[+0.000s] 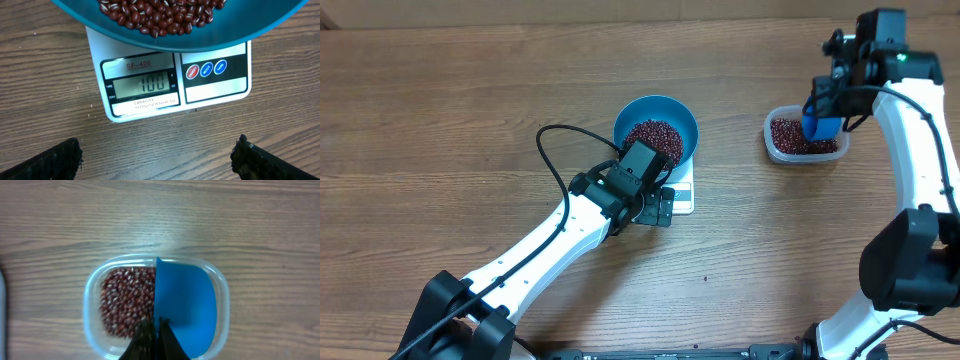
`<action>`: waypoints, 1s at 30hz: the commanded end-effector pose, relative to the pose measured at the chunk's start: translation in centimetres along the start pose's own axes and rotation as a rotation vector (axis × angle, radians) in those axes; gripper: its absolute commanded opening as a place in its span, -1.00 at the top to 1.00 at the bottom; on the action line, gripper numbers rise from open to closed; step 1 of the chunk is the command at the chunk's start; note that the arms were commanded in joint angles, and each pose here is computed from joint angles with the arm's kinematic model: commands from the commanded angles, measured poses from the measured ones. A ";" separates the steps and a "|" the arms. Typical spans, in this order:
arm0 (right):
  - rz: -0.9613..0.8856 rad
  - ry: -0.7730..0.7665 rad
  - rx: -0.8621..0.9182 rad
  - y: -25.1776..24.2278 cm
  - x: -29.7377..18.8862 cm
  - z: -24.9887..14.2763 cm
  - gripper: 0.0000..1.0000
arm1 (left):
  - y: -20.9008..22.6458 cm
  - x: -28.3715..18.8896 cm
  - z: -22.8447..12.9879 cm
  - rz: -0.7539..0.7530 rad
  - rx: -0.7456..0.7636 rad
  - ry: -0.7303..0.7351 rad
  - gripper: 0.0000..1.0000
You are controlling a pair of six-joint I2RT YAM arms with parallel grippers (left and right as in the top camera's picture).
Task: Scoop item into bowl and weigh 150g on scale
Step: 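Dip the scoop into the red beans with the right gripper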
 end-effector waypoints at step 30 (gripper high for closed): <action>0.436 -0.059 0.333 0.1 1.7 -2.3 0.93 | 0.2 0.4 -0.3 0.001 0.010 0.013 -0.99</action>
Point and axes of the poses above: each gripper's point midway between its finger pads, its own x axis out along the fingers, its own y axis along the line the jaws close on, z = x × y, the point moved 6 cm from there along -x, back along the fingers, and after that the axes turned 6 degrees about -x, right-handed, at the moved point
